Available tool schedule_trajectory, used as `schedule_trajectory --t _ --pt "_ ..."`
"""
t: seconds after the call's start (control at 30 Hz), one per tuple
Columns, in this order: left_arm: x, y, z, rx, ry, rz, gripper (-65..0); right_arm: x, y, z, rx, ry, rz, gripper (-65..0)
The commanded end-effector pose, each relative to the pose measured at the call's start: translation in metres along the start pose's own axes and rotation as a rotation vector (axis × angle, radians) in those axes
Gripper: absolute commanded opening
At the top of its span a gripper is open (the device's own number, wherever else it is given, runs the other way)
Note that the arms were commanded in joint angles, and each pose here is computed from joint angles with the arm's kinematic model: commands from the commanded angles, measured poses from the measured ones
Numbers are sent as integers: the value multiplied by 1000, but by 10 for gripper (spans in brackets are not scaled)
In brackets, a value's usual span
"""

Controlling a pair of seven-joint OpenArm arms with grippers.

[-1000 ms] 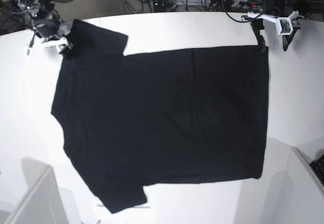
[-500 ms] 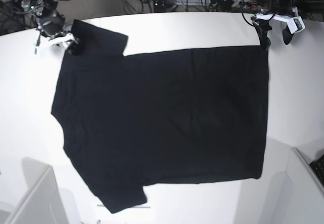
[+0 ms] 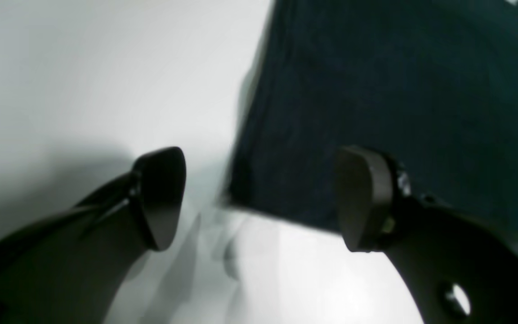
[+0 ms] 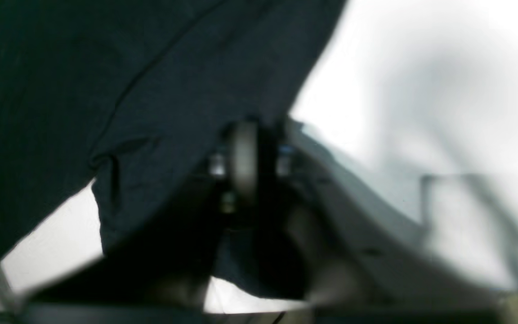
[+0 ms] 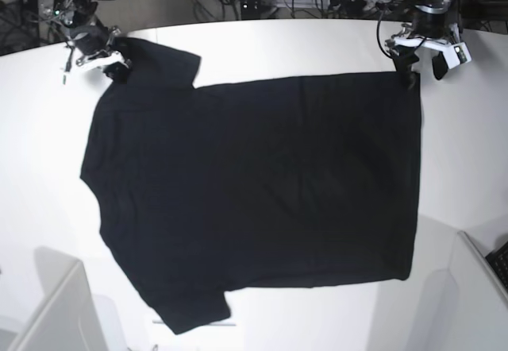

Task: Fold the T-shirt properly
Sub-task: 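Grasp the shirt's shoulder corners with both grippers, then lift the shoulders and pull the shirt toward the robot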

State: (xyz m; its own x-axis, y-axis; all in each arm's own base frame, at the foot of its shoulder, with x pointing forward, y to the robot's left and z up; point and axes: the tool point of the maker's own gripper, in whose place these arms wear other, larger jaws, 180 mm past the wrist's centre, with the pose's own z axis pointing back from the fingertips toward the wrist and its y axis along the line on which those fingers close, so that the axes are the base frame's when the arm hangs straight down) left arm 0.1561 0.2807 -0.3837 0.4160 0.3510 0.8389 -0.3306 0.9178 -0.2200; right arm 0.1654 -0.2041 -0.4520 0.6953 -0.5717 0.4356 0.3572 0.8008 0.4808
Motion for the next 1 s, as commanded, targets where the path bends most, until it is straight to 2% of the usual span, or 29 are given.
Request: schedule_trajectory --t 0.0,0.33,0.67,0.73,0.77,0.97 --pt "6 6 4 20 -16 -1 -156 -26 -18 2 -70 111 7 -650" --pt "-18 24 -13 109 81 110 -156 -26 -24 3 -81 119 15 -650" --pt "-27 -11 -26 0 104 118 -161 -23 -25 3 -84 114 20 -650" --pt "-27 -15 -28 -10 104 119 -211 -23 -25 3 -84 114 20 -650" --pt "-27 -15 -28 -10 104 120 -255 -23 -25 3 -84 114 20 -650" --pt "-39 -7 -35 10 131 134 -569 -23 -25 4 -85 115 20 -650"
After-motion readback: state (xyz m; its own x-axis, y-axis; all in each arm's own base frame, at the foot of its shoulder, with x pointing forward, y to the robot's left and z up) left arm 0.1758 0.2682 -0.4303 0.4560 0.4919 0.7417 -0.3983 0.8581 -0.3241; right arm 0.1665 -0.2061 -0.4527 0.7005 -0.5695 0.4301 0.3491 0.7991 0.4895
